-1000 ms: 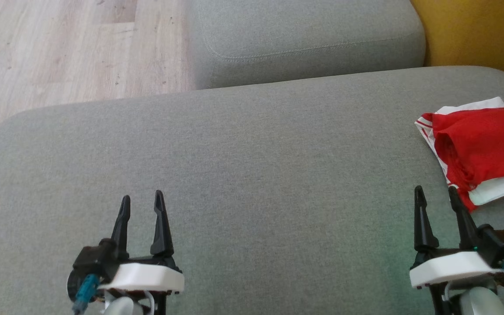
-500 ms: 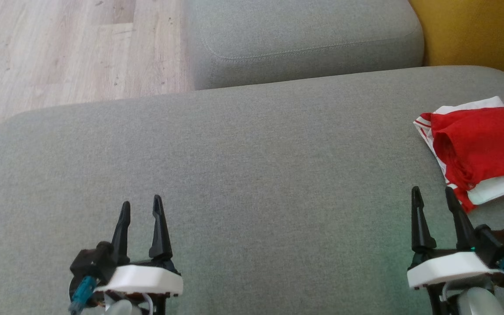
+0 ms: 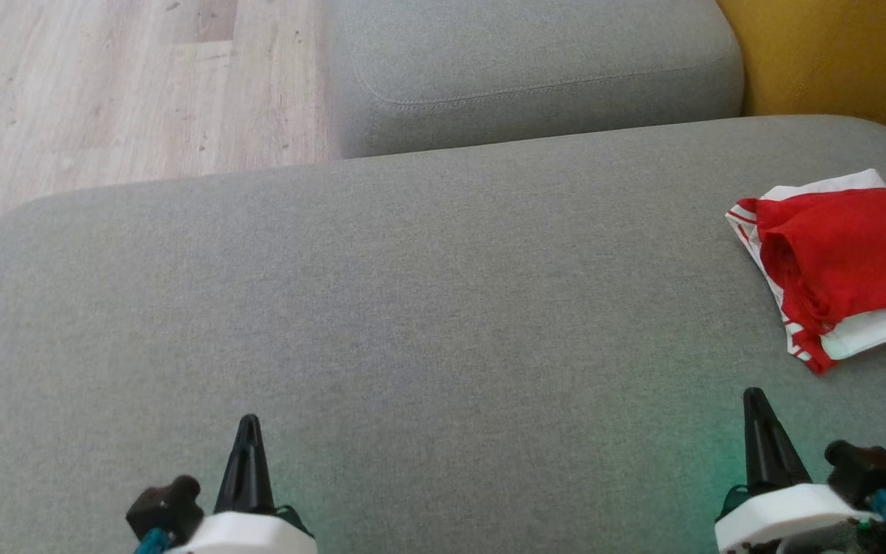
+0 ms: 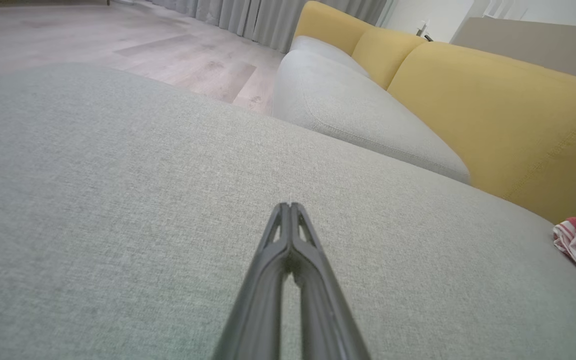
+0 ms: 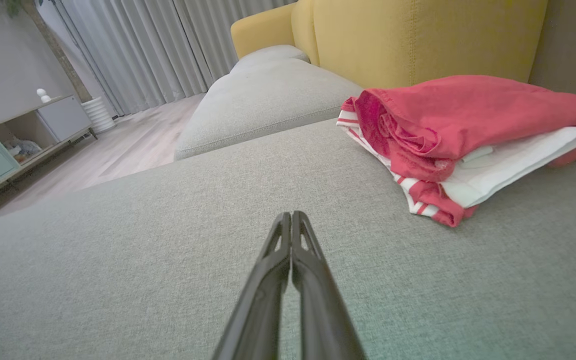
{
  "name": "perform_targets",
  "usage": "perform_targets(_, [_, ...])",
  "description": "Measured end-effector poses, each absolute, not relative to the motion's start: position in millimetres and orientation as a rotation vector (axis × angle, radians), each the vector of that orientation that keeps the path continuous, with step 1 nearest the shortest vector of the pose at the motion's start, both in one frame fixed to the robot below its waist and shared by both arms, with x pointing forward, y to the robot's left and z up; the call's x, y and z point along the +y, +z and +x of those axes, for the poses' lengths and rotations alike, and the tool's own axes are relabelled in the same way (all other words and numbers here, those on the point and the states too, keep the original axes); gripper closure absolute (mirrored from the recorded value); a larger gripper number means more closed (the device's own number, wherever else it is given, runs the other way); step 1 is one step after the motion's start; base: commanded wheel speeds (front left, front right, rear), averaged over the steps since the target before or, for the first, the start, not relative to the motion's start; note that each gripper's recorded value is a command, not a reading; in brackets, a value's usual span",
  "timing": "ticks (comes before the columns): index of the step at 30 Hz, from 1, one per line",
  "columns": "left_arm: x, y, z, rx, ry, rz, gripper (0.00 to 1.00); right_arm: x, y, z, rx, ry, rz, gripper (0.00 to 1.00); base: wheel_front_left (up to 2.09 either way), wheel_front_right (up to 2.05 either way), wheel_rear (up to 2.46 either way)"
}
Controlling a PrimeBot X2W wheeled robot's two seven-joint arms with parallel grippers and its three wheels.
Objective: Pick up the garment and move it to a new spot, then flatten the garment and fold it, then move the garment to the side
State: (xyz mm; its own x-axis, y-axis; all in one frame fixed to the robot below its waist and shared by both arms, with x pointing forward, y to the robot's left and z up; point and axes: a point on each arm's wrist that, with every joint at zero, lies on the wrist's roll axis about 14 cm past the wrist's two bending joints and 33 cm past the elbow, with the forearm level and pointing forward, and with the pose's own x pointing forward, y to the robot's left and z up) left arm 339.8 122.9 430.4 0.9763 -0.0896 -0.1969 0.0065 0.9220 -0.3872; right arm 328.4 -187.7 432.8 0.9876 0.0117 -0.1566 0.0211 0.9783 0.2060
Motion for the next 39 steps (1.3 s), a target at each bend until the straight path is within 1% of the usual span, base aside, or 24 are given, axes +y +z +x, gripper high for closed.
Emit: perform_targets(39, [147.5,431.3,349.6,0.258,0.059,-0.777,1.00,-202.1,437.6,339.4,0.160,-0.119,0.645,1.00,0.00,0.00,0.00])
